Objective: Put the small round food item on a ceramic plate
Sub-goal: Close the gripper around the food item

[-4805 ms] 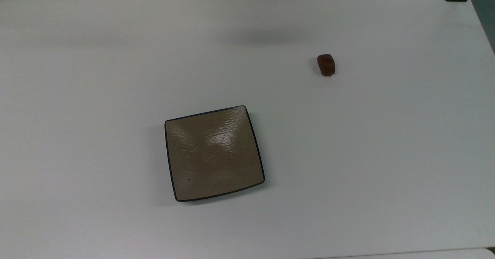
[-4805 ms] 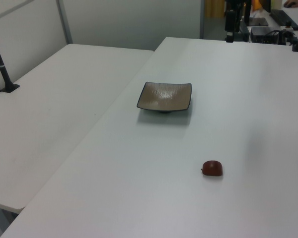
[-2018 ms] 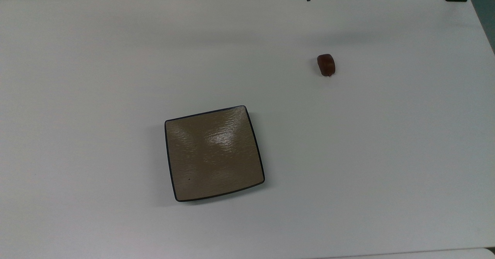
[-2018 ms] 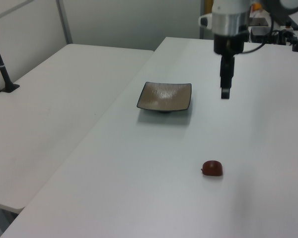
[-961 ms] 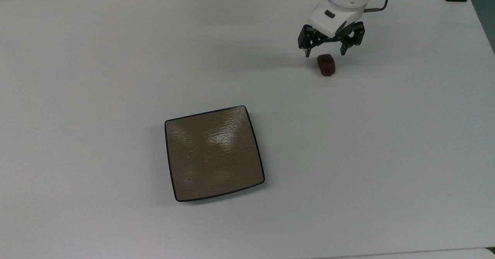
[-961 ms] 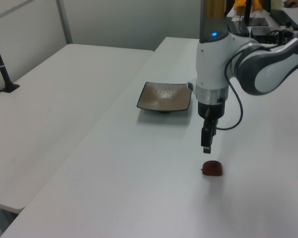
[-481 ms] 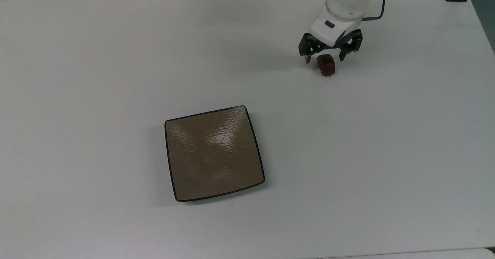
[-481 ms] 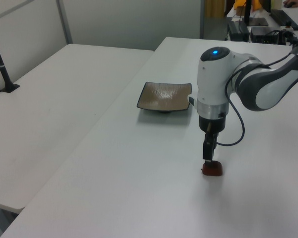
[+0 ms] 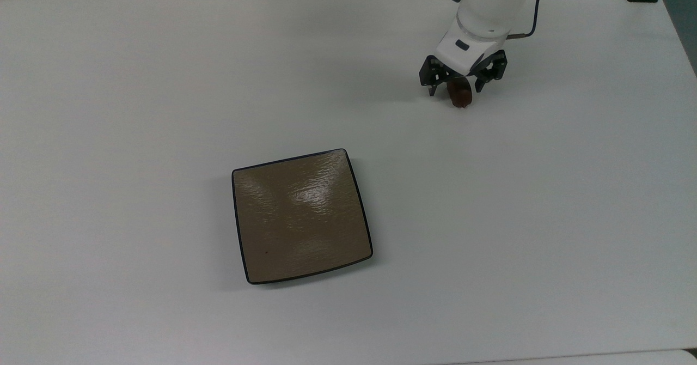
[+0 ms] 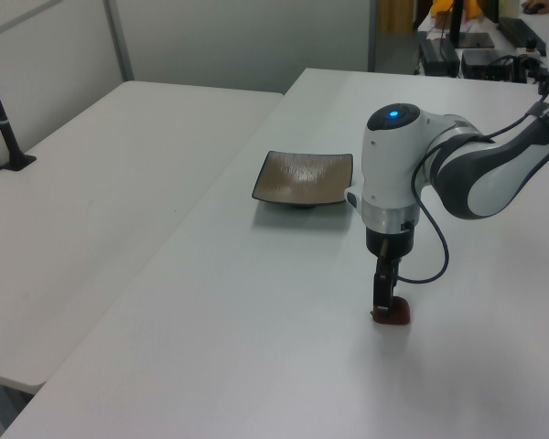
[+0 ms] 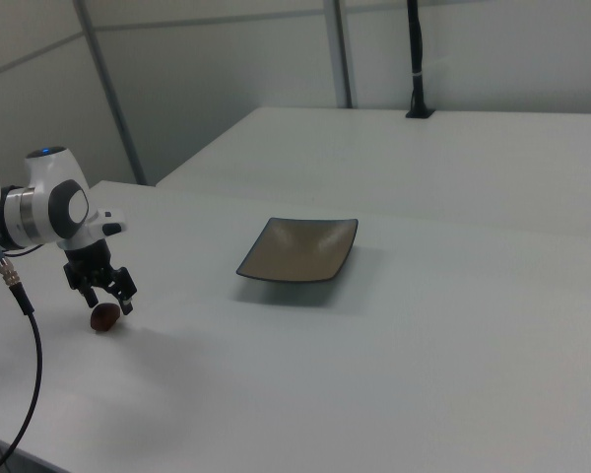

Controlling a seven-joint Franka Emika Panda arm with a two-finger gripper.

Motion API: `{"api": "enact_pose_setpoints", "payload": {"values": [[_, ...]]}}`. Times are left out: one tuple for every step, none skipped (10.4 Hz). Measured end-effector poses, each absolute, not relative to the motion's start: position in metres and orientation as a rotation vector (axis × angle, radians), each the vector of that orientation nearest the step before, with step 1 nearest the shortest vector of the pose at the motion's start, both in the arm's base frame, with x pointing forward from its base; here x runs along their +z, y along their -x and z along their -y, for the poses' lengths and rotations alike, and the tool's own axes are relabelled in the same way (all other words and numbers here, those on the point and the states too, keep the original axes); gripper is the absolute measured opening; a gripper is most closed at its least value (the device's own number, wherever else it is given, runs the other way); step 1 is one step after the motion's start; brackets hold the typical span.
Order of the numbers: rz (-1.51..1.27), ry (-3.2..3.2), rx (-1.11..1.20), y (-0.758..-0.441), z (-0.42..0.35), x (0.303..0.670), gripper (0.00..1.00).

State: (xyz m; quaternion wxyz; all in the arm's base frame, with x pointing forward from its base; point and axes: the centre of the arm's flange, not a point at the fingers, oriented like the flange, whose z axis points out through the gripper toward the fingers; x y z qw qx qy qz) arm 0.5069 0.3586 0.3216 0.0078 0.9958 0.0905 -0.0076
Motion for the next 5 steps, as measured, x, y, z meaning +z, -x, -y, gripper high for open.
{"api": "enact_pose_setpoints", "payload": {"values": [[-0.293, -3.107, -0.030, -0.506, -0.360, 0.318, 1.00], [-0.311, -3.095, -0.031, -0.504, -0.363, 0.313, 1.00], [-0.323, -3.086, -0.032, -0.503, -0.364, 0.309, 0.95], [-0.327, -3.083, -0.033, -0.503, -0.364, 0.307, 0.93], [-0.329, -3.080, -0.032, -0.503, -0.364, 0.307, 0.85]]}}
